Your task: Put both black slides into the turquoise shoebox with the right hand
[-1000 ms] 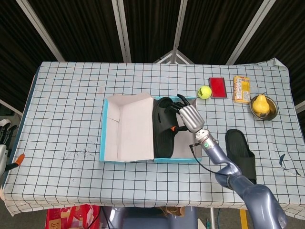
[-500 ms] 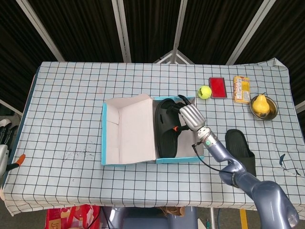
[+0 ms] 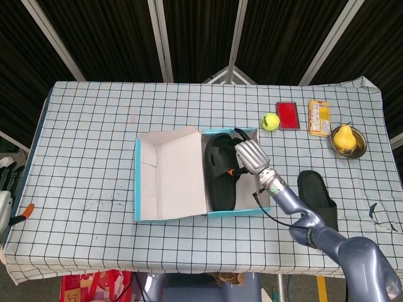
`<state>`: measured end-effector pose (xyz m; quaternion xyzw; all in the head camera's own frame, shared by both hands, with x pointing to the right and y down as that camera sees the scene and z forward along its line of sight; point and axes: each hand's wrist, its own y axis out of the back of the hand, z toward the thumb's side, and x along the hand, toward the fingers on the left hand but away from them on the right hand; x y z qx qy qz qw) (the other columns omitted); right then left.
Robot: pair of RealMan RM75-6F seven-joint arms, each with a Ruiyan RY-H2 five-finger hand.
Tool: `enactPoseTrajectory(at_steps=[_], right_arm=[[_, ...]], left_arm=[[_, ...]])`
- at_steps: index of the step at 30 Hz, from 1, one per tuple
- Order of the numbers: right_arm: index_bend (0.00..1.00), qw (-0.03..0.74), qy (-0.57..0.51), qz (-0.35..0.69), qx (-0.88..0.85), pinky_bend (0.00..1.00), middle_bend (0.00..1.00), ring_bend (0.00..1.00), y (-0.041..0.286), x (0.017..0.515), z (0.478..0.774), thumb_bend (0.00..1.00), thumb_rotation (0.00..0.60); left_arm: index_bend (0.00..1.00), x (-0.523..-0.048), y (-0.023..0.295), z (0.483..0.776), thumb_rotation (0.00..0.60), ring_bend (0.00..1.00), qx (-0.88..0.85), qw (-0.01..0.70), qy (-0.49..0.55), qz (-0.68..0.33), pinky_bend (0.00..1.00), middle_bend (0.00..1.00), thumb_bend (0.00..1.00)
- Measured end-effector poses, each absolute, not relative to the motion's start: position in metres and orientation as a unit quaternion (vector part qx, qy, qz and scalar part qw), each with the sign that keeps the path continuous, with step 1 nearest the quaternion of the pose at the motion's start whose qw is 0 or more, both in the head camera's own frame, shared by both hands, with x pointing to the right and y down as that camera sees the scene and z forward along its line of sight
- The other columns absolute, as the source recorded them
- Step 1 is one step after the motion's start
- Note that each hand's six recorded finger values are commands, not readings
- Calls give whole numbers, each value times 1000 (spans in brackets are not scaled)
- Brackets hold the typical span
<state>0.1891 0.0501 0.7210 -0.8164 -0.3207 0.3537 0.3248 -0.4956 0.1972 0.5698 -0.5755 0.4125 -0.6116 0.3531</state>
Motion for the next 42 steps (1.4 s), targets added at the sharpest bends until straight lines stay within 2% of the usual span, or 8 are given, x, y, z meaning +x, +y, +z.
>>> enactPoseTrajectory(at_steps=[26,31,36,42], right_arm=[[424,311,-296,383,-818,0,562,419,54,190,729,362,600],[424,311,-296,381,-819,0,552,387,53,189,727,361,600],[407,313,-293,380,-820,0,436,302,52,188,724,361,600],[280,318,-271,396,-818,0,273,206,54,188,726,362,600]], left_arm=[[0,-495,198,571,600,0,-577,353,409,-613,0,0,346],[0,-495,197,571,600,0,-576,354,409,-612,0,0,346],[0,-494,198,571,600,0,-577,354,409,-611,0,0,346],[0,-494,198,570,600,0,-577,355,410,-611,0,0,346]])
